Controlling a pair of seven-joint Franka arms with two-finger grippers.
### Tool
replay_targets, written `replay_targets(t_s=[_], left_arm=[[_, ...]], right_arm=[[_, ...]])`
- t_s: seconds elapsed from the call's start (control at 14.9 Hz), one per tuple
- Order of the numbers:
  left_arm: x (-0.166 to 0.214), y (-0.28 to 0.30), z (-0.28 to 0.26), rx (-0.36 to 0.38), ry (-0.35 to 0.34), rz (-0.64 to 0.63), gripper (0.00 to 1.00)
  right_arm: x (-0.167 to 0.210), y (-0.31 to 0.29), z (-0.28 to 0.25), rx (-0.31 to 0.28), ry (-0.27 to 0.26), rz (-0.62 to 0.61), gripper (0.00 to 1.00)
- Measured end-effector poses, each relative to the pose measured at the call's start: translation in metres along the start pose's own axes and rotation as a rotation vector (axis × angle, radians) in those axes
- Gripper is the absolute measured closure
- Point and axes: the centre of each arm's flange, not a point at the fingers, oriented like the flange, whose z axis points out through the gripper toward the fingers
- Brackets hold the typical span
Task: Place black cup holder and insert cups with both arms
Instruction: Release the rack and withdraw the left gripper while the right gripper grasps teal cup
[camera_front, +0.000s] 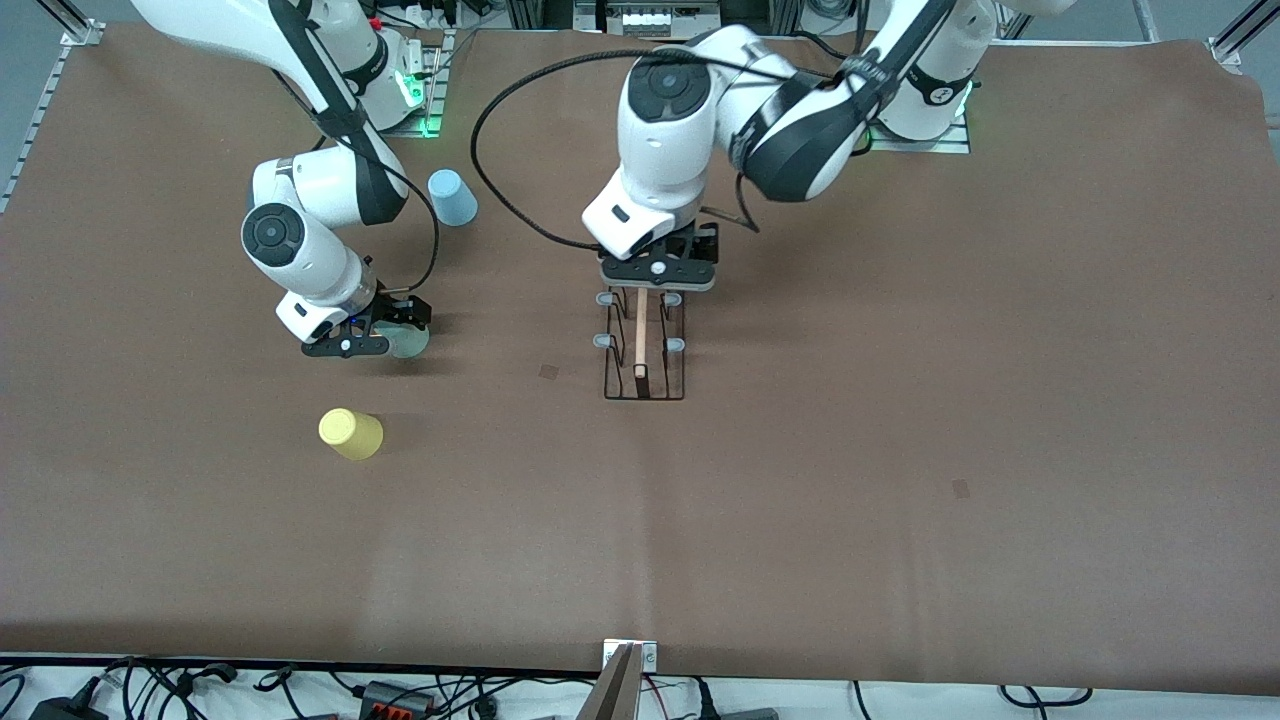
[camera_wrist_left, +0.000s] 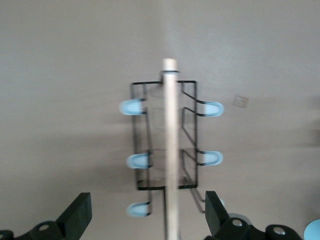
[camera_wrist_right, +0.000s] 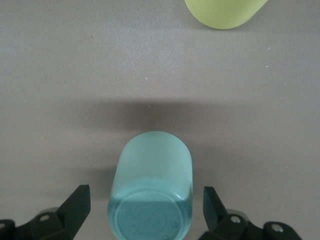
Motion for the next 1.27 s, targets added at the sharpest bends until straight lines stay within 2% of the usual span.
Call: replay_targets(t_s=[0.2, 0.47, 0.74, 0.94, 1.14, 1.27], left_arm=[[0.024, -0.057, -0.031, 0.043, -0.022, 0.050, 0.00], [0.067, -0.162, -0.064, 0.072, -0.061, 0.117, 0.00], [0.083, -0.263, -0.091, 0.096, -0.144, 0.125, 0.00], [0.088, -0.328, -0.099, 0.084, -0.199, 0.110, 0.00], [0.093, -0.362, -0.114, 0.062, -0.175, 0.125, 0.00], [0.103, -0.382, -0.146, 0.048, -0.094, 0.094, 0.00]], right_arm=[[-0.001, 0.000, 0.001, 0.000, -0.001, 0.000, 0.00], [-0.001, 0.000, 0.000, 0.000, -0.001, -0.001, 0.00], [0.000, -0.001, -0.002, 0.001, 0.004, -0.002, 0.33], [-0.001, -0.001, -0.001, 0.000, 0.002, -0.004, 0.33], [0.002, -0.001, -0.011, 0.004, 0.026, -0.012, 0.33], [0.004, -0.002, -0.037, 0.008, 0.053, -0.013, 0.33]])
